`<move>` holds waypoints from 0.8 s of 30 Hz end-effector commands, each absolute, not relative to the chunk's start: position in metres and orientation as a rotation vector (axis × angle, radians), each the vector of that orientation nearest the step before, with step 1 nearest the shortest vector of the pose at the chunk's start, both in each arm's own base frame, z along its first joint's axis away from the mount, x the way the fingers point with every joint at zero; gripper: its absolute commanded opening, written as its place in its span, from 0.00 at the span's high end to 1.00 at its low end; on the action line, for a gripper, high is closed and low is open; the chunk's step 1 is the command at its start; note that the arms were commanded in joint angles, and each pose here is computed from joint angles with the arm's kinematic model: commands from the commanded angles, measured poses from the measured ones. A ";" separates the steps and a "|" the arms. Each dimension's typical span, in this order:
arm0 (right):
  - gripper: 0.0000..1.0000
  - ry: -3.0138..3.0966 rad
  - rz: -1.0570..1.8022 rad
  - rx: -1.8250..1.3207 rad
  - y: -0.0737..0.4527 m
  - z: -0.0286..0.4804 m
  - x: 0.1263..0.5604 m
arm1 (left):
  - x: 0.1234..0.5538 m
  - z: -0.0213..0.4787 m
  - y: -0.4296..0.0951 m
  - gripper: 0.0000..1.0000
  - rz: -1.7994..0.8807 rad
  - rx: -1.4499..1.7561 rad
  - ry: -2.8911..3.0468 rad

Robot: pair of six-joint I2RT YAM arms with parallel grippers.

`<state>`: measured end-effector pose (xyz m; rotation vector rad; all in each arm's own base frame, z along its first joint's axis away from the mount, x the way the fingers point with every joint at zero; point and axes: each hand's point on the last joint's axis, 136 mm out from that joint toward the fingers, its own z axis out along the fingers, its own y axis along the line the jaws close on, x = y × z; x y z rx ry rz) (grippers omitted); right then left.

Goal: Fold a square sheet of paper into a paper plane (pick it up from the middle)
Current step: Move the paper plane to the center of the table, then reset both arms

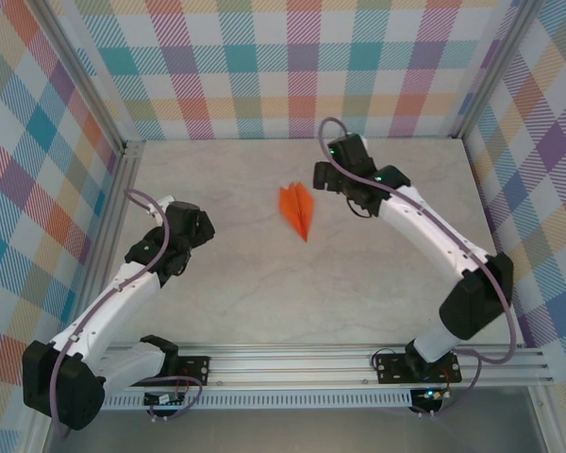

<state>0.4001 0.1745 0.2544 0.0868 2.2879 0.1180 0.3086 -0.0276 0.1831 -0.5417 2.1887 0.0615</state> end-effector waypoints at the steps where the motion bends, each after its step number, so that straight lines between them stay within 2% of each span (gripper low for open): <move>1: 0.00 2.194 -0.058 0.183 0.113 0.244 0.406 | 0.317 0.202 -0.006 0.00 0.181 -0.455 2.095; 7: 0.00 2.109 -0.215 0.369 0.027 0.205 0.388 | 0.327 0.185 0.009 0.00 0.189 -0.418 2.003; 13: 0.00 2.109 -0.312 0.506 -0.024 0.155 0.363 | 0.335 0.135 0.037 0.00 0.304 -0.432 2.055; 18: 0.00 2.158 -0.396 0.406 -0.033 0.120 0.361 | 0.349 0.106 0.029 0.00 0.234 -0.349 2.100; 24: 0.00 2.137 -0.302 0.265 -0.016 0.097 0.376 | 0.366 0.104 0.006 0.00 0.059 -0.230 2.016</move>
